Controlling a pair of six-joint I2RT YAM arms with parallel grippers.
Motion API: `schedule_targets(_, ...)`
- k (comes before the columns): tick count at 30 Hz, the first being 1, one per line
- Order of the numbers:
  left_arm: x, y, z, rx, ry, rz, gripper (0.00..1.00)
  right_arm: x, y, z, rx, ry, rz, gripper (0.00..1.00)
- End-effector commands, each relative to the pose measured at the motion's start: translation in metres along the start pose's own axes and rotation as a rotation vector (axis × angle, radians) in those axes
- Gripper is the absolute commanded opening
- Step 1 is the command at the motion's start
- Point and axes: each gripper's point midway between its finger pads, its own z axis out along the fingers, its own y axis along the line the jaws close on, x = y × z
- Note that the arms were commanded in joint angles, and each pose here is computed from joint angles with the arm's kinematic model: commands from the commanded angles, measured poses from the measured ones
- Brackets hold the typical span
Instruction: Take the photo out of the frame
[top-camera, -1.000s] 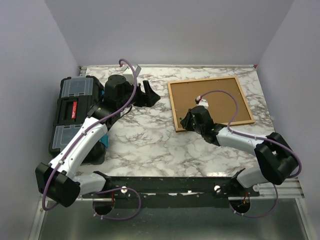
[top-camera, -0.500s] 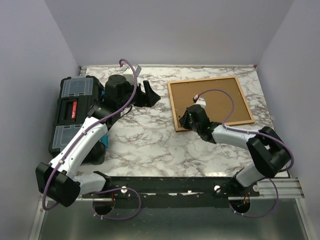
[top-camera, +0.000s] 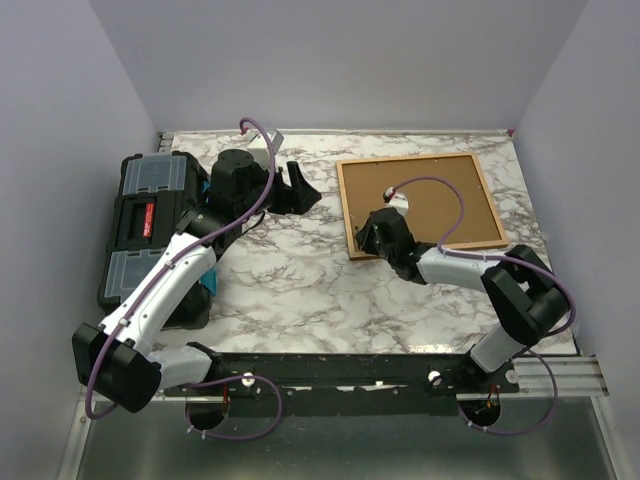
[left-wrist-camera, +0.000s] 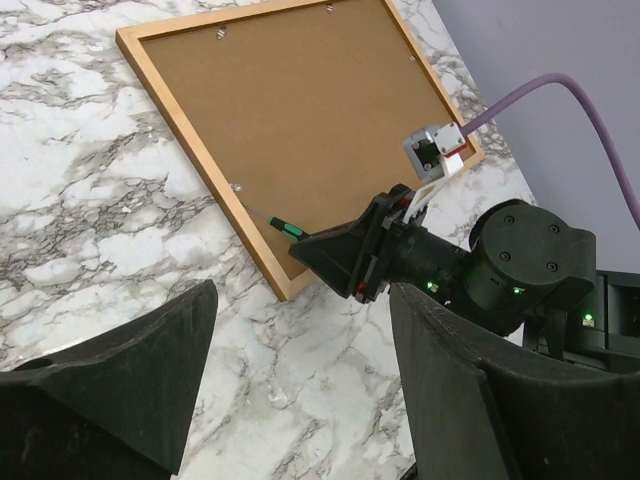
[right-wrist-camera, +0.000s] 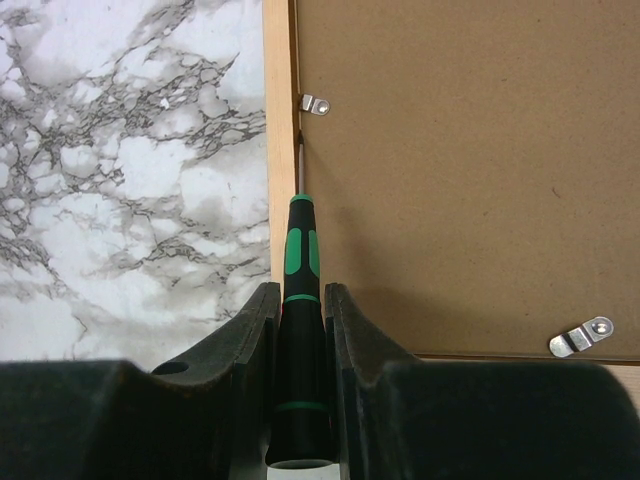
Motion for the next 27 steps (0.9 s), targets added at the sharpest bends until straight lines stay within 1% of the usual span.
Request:
schedule_targets(1, 0.005, -0.002, 0.004, 0.022, 0.014, 0.003, 0.71, -0.007, -0.012, 0.011, 0.073, -0.04, 0.004, 0.0)
schedule_targets(6, 0.016, 0.006, 0.013, -0.01, 0.042, -0.014, 0.7, -0.012, -0.006, 0.013, 0.057, -0.059, 0.032, 0.0)
schedule_targets(11, 0.053, 0.014, 0.038, -0.059, 0.138, -0.047, 0.66, -0.022, 0.005, 0.006, 0.028, -0.055, 0.038, 0.0)
schedule_targets(15, 0.092, 0.024, 0.059, -0.119, 0.235, -0.152, 0.65, -0.038, 0.007, -0.015, 0.009, -0.053, 0.033, 0.0)
schedule_targets(19, 0.12, 0.028, 0.083, -0.137, 0.276, -0.287, 0.61, -0.048, -0.008, -0.025, -0.004, -0.045, 0.047, 0.0)
schedule_targets(22, 0.137, 0.024, 0.102, -0.143, 0.312, -0.349, 0.55, -0.051, -0.014, -0.023, -0.103, -0.009, 0.084, 0.0)
schedule_targets(24, 0.147, 0.02, 0.115, -0.142, 0.341, -0.371, 0.54, -0.048, -0.005, -0.021, -0.189, 0.027, 0.09, 0.0)
schedule_targets(27, 0.163, 0.017, 0.133, -0.177, 0.39, -0.379, 0.5, -0.041, 0.005, -0.017, -0.246, 0.064, 0.085, 0.0)
